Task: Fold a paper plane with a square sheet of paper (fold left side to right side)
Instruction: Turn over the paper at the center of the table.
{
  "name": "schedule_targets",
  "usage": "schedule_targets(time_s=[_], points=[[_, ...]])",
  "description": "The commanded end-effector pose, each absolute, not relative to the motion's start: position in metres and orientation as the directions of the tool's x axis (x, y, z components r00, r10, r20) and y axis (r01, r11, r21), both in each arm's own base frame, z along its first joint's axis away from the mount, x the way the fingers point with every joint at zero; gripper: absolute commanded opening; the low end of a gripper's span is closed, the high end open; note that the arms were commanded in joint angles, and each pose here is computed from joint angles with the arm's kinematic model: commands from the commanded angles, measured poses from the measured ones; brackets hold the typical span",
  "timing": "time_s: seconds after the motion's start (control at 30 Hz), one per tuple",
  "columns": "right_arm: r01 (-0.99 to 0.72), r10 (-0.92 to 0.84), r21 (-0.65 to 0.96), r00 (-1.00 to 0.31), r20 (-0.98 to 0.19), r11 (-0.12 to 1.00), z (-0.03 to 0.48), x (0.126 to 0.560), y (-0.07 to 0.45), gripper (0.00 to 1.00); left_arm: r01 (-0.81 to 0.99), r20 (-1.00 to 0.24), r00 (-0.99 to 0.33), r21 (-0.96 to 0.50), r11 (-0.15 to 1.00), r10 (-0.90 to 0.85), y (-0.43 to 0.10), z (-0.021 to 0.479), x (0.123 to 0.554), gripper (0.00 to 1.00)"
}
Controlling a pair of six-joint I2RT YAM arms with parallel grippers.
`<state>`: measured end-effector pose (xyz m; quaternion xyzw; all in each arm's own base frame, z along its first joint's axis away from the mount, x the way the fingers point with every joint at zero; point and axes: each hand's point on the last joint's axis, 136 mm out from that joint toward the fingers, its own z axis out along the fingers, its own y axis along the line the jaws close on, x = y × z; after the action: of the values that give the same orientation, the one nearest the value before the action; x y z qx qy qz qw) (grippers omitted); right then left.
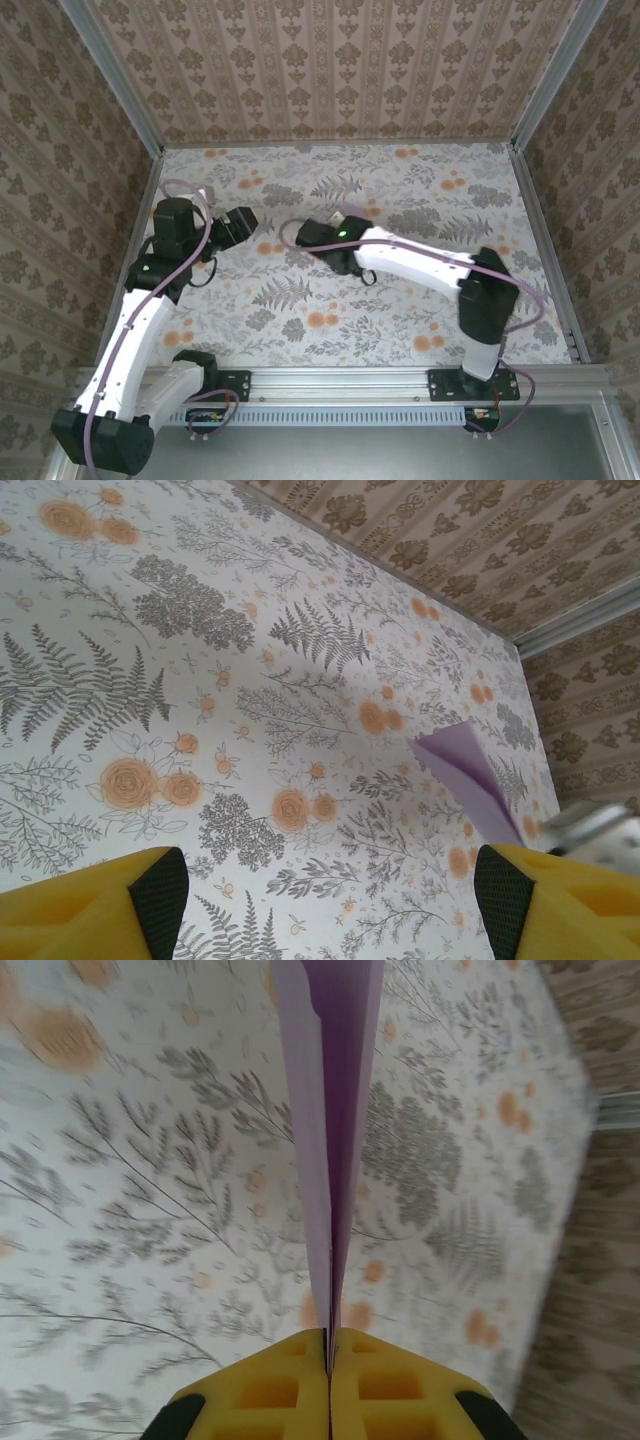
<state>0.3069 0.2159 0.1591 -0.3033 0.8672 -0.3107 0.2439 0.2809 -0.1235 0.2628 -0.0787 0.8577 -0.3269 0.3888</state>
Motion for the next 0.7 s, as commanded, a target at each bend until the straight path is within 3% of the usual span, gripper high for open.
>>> schedule_targets(time_s=[0.0,0.33,0.5,0.67], points=[[-0.386,-0.764,-0.851,-0.644,-0.028,0.357,0.163,0.310,0.207,0.06,0.116,-0.622,-0.686,-0.606,0.787,-0.378,-0.119,0.258,0.278,0.78],[-0.564,-0.779,-0.797,-0.592,0.208,0.216,0.077,0.290,0.240,0.07,0.102,-0.597,-0.704,-0.621,0.777,-0.385,-0.120,0.250,0.278,0.78],[-0.710,-0.779,-0.616,-0.581,0.237,0.342,0.039,0.257,0.257,0.11,0.105,-0.573,-0.727,-0.637,0.764,-0.378,-0.125,0.244,0.278,0.78],[-0.735,-0.775,-0.496,-0.607,0.176,0.462,0.043,0.240,0.270,0.29,0.107,-0.522,-0.771,-0.671,0.734,-0.365,-0.135,0.234,0.280,0.79]])
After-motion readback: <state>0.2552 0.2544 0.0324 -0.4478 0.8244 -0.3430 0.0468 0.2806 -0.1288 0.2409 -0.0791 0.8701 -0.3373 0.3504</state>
